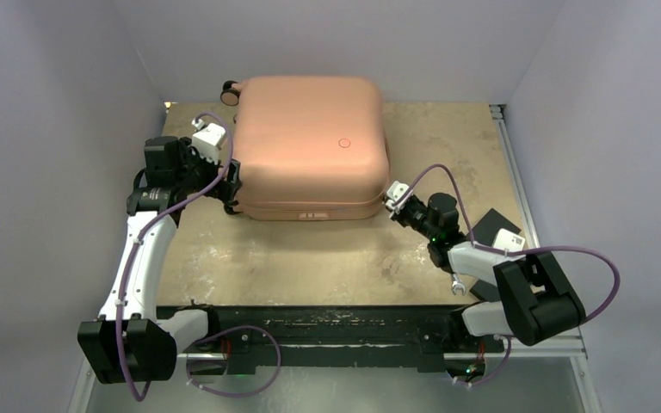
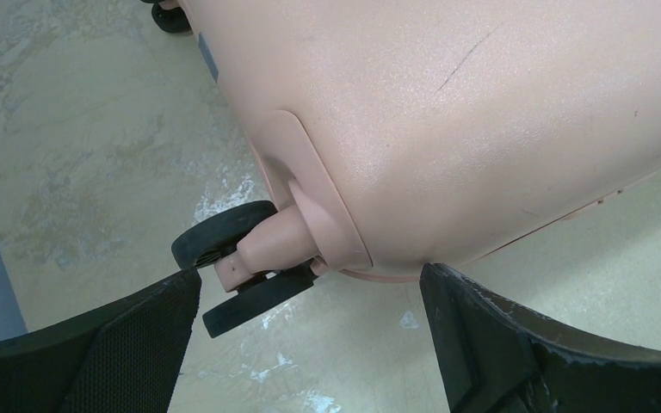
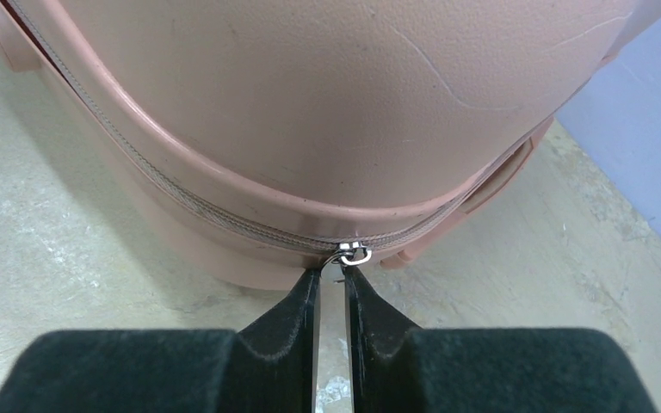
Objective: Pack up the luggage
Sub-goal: Zip the luggage at the center of the board.
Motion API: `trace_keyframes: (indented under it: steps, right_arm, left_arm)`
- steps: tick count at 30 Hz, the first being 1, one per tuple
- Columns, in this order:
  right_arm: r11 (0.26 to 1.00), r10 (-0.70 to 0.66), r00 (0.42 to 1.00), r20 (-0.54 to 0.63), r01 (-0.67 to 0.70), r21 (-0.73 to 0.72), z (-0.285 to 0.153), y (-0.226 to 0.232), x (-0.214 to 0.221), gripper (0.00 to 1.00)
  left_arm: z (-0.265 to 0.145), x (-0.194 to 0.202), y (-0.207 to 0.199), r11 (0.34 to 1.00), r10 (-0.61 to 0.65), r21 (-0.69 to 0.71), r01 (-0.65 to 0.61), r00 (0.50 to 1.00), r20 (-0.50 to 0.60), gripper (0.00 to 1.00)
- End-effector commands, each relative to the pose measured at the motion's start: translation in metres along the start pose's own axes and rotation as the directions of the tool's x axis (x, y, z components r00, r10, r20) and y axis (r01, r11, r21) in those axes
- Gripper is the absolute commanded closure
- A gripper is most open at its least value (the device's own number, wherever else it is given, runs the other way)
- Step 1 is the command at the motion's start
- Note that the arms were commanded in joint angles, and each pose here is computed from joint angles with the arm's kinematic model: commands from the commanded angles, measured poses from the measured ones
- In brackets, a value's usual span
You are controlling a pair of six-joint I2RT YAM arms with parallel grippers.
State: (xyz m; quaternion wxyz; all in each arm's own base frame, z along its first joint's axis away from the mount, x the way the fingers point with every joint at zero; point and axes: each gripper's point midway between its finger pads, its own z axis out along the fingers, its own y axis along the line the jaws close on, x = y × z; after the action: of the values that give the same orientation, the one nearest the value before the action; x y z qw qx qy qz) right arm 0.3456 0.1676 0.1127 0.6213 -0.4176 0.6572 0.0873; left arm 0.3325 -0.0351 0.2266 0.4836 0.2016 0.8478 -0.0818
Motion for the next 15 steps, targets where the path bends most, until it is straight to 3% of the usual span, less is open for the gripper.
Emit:
trace_keyframes:
  steps: [1, 15]
  right_arm:
    - [0.995, 0.013, 1.0, 0.024, -0.016, 0.094, 0.0, -0.022, -0.015, 0.82]
    - [0.991, 0.052, 0.999, -0.002, -0.051, 0.124, -0.007, -0.033, -0.009, 0.81]
  left_arm:
    - [-0.002, -0.01, 0.0, 1.0, 0.013, -0.003, -0.012, 0.999, 0.043, 0.01]
    - [-0.001, -0.009, -0.002, 1.0, 0.013, 0.008, -0.013, 0.999, 0.045, 0.01]
